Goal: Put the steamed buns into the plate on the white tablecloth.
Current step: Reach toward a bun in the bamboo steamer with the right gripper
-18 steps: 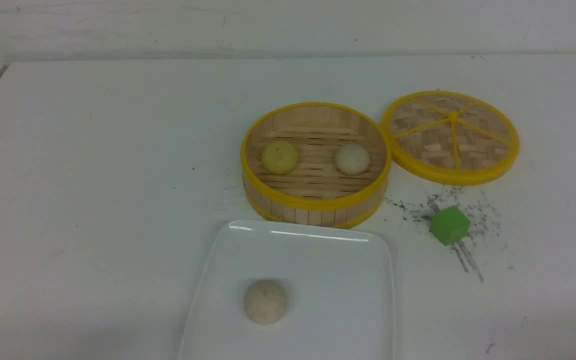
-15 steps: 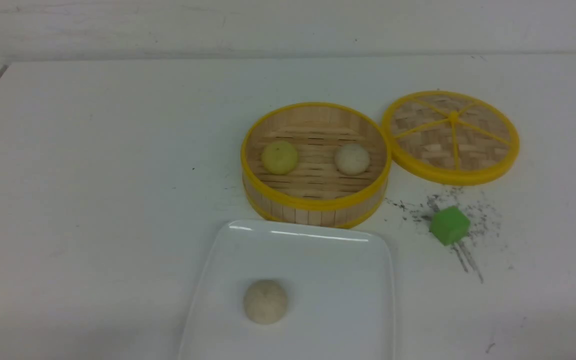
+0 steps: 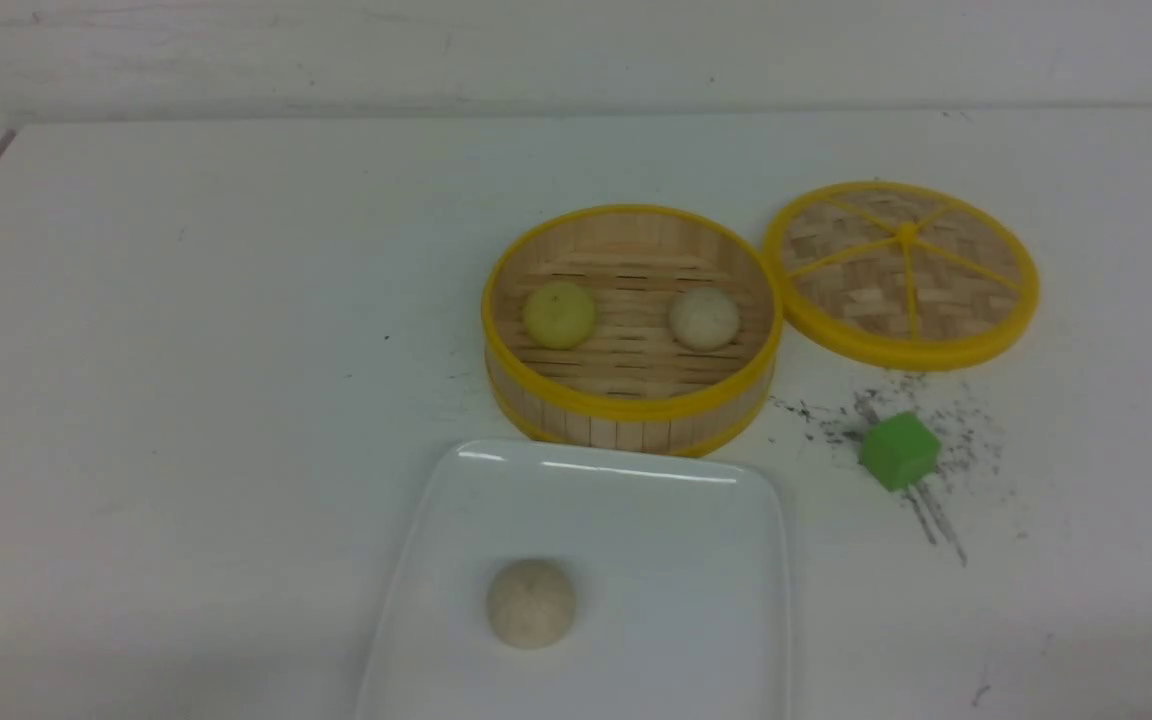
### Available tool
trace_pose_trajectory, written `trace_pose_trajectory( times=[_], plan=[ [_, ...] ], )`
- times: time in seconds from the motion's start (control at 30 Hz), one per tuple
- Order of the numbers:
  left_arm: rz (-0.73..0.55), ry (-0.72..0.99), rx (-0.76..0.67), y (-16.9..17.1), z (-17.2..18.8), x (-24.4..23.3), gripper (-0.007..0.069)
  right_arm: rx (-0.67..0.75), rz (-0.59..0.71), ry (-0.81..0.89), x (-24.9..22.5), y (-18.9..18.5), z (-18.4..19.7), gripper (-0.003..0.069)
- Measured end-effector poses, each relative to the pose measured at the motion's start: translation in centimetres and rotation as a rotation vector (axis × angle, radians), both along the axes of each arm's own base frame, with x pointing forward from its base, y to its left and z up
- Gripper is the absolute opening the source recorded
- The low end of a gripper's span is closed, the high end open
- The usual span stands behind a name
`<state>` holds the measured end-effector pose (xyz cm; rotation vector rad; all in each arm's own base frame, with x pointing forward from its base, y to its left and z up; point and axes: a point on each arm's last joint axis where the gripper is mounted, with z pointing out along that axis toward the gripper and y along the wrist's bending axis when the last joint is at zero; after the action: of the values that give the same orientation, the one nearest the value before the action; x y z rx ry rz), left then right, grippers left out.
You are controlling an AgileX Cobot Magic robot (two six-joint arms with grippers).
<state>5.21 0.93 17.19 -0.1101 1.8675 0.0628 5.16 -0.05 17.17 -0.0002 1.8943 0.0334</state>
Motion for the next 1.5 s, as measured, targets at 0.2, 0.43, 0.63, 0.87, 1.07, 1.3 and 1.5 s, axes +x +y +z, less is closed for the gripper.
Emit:
trace_pose_trajectory(
  times=[0.2,0.43,0.63,0.87,1.07,1.3,1.5],
  plan=[
    [0.000,0.000,0.000,0.0,0.0,0.0,0.0242,0.000,0.000,0.000,0.0,0.0,0.0,0.0240],
    [0.001,0.000,0.012,0.0,0.0,0.0,0.0242,0.000,0.000,0.000,0.0,0.0,0.0,0.0240],
    [0.003,0.002,0.038,0.1,0.0,0.0,0.0242,0.000,0.000,0.000,0.0,0.0,0.0,0.0240],
    [0.005,0.003,0.058,0.2,0.0,0.0,0.0242,0.000,0.000,0.000,0.0,0.0,0.0,0.0240],
    [0.028,-0.020,-0.179,-0.2,0.0,0.0,0.0242,0.073,-0.013,-0.013,0.0,0.1,0.1,0.0240],
    [0.116,-0.028,-0.943,-1.6,0.1,0.1,0.0242,0.846,-0.100,0.008,0.1,1.4,0.5,0.0240],
    [0.130,-0.029,-1.035,-1.7,0.1,0.1,0.0242,0.997,-0.112,0.004,0.1,1.5,0.8,0.0240]
  ],
)
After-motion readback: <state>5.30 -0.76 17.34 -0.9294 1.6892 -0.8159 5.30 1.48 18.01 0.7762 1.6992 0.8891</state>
